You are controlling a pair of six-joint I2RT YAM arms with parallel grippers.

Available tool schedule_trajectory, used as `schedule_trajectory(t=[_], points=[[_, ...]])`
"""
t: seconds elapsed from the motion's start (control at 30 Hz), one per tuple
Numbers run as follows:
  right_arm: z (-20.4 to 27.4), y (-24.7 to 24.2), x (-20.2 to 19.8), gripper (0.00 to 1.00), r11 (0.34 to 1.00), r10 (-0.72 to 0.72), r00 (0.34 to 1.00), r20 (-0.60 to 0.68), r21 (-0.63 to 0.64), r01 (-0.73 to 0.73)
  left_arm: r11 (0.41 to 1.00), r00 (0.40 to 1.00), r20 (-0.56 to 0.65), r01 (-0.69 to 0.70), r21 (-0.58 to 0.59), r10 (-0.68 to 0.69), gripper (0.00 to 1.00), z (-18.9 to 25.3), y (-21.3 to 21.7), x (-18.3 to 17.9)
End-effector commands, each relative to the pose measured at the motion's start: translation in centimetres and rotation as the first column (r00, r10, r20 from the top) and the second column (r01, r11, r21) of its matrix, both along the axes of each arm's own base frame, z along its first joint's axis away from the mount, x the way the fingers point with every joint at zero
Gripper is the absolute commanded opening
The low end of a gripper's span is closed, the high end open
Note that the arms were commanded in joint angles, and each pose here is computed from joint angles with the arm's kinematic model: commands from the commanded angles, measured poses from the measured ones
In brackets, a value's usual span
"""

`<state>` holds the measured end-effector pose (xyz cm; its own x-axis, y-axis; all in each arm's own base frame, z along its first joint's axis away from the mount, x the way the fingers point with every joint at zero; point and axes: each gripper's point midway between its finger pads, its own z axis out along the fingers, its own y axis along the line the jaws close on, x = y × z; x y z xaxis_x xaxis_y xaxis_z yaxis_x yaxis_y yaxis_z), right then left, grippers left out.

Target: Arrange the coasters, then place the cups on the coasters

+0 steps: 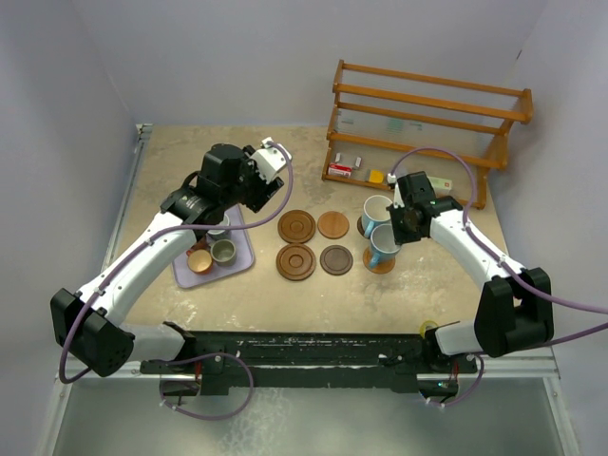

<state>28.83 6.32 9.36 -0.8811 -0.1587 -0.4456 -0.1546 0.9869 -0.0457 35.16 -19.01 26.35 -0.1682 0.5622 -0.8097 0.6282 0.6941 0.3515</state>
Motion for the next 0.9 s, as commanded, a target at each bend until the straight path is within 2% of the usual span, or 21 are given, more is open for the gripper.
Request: schedule_trajectory(t=[0.0,0.63,0.87], points=[[1.5,0.6,0.7,0.00,0.999,0.006,0.998,0.063,0.038,-0.009,1.000,0.998,0.057,0.009,-0.021,-0.008,0.59,2.1,-0.1,0.4],[0.1,0.6,0.0,0.00,0.999,0.012,1.000,0.019,0.035,-0.012,1.000,0.999,0.049,0.008,-0.010,-0.007,0.61,1.6,-0.2,0.7],[0.1,0.7,-0.2,0.10,0.999,0.014,1.000,0.014,0.039,-0.015,1.000,0.999,0.049,0.008,-0.004,-0.008,0.61,1.6,-0.1,0.7]])
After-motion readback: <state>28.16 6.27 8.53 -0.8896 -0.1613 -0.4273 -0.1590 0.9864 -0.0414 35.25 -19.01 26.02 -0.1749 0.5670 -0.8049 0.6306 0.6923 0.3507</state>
